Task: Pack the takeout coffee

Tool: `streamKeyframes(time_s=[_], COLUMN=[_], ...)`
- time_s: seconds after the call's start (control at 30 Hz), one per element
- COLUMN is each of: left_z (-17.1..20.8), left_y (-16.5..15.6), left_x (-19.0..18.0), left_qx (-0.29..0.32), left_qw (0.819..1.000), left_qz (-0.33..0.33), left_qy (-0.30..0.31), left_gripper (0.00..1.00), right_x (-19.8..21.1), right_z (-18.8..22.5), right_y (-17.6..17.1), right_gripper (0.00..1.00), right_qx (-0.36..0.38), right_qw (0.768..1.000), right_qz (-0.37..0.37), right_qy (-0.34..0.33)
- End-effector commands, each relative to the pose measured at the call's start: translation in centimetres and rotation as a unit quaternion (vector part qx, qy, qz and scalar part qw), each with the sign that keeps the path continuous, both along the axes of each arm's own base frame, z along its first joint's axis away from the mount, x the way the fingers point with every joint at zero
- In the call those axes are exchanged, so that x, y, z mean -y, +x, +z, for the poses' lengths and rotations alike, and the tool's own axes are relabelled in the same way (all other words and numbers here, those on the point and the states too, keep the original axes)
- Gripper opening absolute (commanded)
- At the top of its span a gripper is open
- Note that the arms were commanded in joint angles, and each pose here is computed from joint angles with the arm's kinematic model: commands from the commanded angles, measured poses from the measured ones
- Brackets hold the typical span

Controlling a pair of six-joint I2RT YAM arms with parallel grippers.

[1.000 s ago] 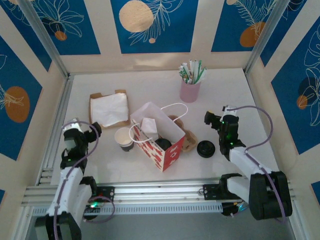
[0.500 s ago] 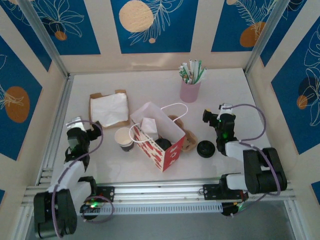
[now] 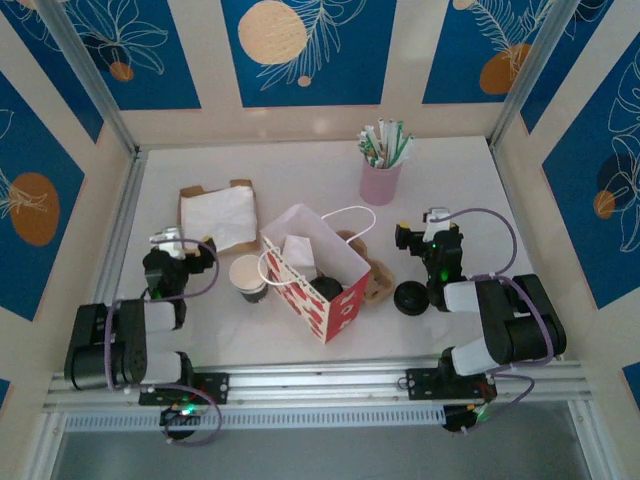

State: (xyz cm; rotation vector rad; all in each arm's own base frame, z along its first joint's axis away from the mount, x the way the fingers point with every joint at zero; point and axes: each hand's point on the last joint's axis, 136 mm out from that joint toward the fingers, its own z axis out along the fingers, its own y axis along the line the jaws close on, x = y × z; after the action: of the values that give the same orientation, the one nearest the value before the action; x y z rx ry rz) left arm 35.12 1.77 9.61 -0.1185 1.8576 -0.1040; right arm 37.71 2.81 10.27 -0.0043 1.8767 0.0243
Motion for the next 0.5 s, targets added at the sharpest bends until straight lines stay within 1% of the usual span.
streamKeyframes(time_s=[0.0,0.1,0.2,0.27,0.33,0.37,0.47], left_z=[2.1,1.3,1.0,0.9,0.8,0.8,0.6], left_y=[1.4,1.5,1.6,1.8,1.9,2.0,2.6], left_x=[1.1,2.0,1.8,1.9,1.9,1.9,2.1], left_qx=[0.065,0.072,0.064,0.062,0.057,0.057,0.042], left_qw=[0.997,0.996,0.997,0.997,0.997,0.997,0.997], left_qz=[-0.03,-0.044,-0.038,-0.04,-0.038,-0.041,-0.044], left_qy=[0.021,0.035,0.034,0.034,0.034,0.034,0.037], left_gripper=[1.0,1.0,1.0,1.0,1.0,1.0,1.0], right_x=[-0.6,-0.6,-0.8,-1.3,-1.0,-0.9,-0.5], right_z=[1.0,0.9,0.3,-0.1,-0.4,-0.2,-0.6], right_y=[0.2,0.2,0.1,0.6,0.5,0.9,1.4], right_gripper=[0.99,0.99,0.99,0.99,0.99,0.99,0.99], right_qx=[0.024,0.024,0.022,0.026,0.002,0.008,-0.012], right_qw=[0.999,0.999,0.999,0.999,0.999,0.999,0.999], right_qz=[0.02,0.023,0.037,0.047,0.049,0.047,0.038], right_qy=[-0.007,-0.004,0.005,0.0,0.008,0.006,0.015])
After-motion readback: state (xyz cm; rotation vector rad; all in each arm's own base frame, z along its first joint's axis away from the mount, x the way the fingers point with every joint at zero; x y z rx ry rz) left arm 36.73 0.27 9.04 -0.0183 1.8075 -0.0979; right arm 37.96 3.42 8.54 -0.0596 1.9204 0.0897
